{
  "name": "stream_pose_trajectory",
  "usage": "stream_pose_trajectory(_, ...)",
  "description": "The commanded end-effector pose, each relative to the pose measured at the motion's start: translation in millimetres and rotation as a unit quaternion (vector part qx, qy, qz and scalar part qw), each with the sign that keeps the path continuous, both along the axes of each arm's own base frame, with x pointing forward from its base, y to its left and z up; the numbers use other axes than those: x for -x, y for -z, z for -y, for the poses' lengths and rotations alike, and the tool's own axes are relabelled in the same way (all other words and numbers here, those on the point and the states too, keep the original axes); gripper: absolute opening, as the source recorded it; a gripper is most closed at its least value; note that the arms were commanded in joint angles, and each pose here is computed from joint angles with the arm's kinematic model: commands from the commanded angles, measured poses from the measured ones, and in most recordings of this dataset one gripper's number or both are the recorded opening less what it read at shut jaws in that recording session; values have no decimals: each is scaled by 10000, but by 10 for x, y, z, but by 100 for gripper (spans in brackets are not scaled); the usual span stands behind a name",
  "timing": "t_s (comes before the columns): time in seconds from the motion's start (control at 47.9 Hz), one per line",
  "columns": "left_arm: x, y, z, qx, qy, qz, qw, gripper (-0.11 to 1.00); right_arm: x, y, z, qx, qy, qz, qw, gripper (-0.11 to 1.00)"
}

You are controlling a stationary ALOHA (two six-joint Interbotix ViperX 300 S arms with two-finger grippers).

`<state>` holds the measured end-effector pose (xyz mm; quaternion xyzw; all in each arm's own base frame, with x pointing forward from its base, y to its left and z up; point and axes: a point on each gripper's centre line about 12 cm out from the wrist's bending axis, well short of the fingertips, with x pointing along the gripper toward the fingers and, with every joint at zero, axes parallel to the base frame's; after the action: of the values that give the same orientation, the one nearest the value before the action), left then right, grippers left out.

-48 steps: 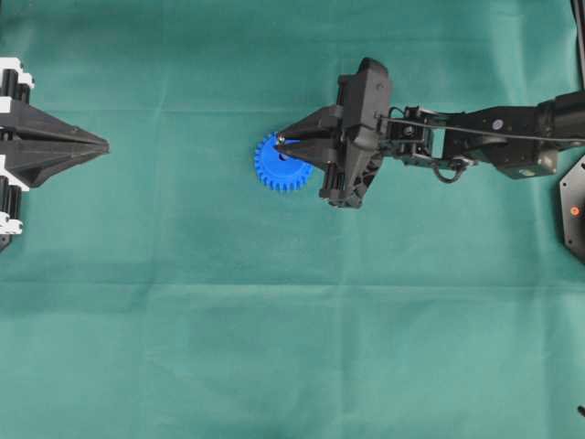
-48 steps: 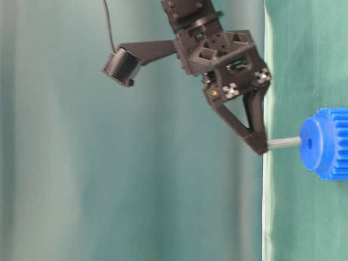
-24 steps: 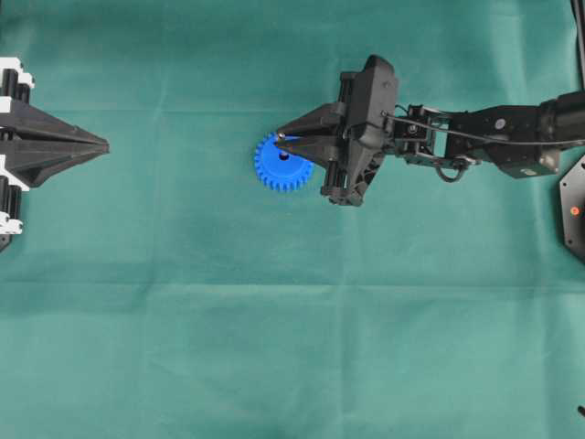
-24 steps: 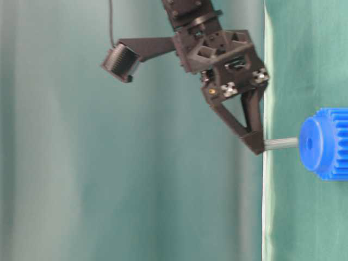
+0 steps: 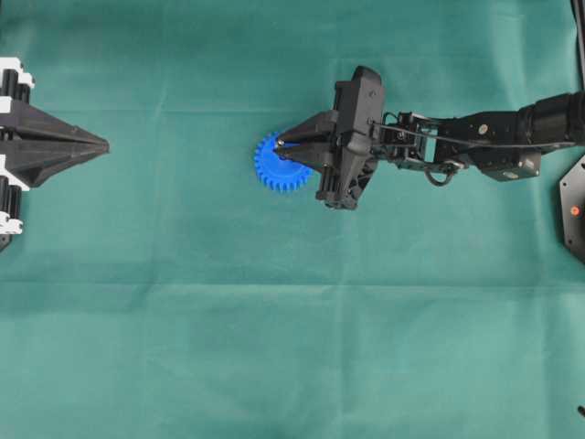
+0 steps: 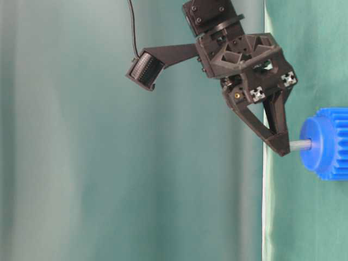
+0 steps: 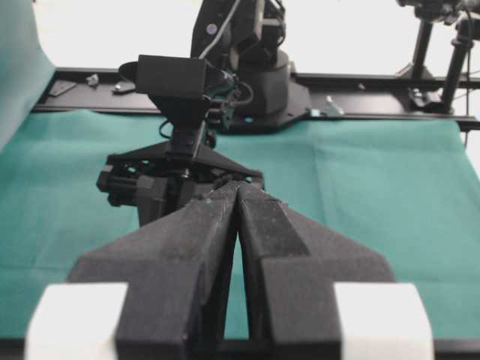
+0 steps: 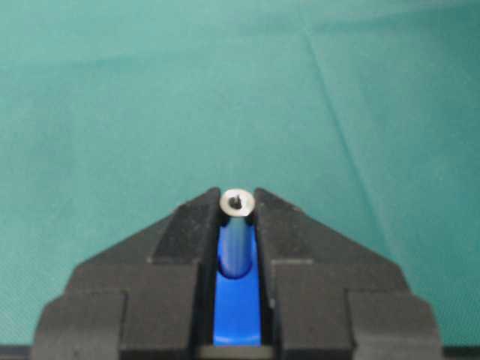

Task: Insert the shaft placed at a random location into the center hole of the medium gear at another random location.
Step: 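Lower the shaft into the gear's center hole with the right gripper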

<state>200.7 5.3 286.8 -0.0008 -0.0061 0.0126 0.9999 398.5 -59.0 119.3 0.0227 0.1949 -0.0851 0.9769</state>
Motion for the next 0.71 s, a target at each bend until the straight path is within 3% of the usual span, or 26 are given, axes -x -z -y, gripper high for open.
stream_pose_trajectory(0.0, -21, -49, -3, -9, -6, 61, 10000, 0, -41, -118, 15, 76, 4, 220, 9997, 14)
stream_pose_trajectory(0.689, -21, -47, -6, -9, -13, 53, 10000, 0, -52, 141, 3, -64, 65, -92, 9999, 14)
